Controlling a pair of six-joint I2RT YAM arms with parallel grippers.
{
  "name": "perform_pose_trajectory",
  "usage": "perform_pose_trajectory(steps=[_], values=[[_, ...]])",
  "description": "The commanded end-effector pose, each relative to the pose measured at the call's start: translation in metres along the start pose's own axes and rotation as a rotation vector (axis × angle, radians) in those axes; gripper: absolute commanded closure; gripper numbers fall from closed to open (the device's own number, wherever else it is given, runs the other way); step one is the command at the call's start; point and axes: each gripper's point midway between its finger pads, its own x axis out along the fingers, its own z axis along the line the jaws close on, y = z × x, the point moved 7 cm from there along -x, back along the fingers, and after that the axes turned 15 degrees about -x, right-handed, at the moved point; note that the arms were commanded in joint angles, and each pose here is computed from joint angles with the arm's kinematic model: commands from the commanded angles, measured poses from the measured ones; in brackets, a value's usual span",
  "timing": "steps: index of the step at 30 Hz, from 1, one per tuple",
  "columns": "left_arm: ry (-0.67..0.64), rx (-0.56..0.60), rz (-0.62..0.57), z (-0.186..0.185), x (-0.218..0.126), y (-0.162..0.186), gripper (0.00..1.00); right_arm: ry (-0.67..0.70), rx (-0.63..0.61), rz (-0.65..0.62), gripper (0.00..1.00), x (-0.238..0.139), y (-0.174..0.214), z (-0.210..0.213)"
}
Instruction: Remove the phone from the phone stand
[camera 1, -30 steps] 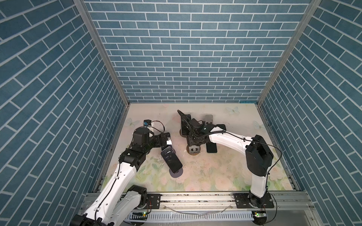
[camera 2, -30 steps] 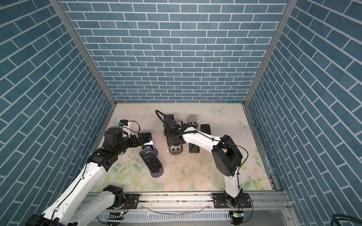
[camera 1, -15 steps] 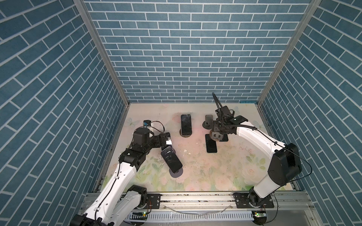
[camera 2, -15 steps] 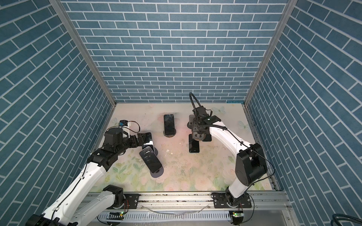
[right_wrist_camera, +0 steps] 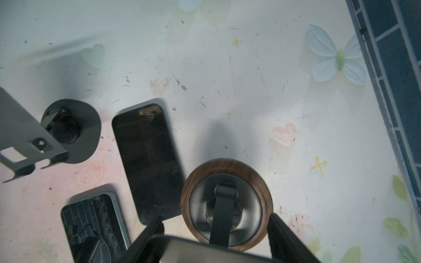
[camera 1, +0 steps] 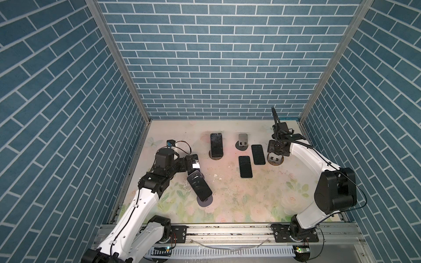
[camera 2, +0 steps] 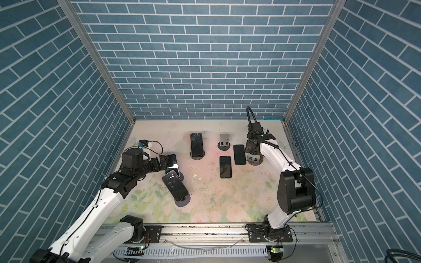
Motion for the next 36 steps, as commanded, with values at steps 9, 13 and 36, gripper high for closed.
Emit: perform_pose_trajectory(steps=[9, 13, 36], values=[[-0.001, 0.014, -0.024, -0.005, -0.008, -0.010, 0.00, -0.065, 0.030, 0.016, 0.42, 0.047, -0.009, -0.010], [0.000, 0.014, -0.026, -0.006, -0.010, -0.011, 0.00, -0.060, 0.045, 0.027, 0.41, 0.058, -0.010, -0.016], [-0.007, -0.019, -0.035, -0.006, -0.014, -0.013, 0.00, -0.074, 0.071, 0.000, 0.12, 0.052, -0.010, -0.023]])
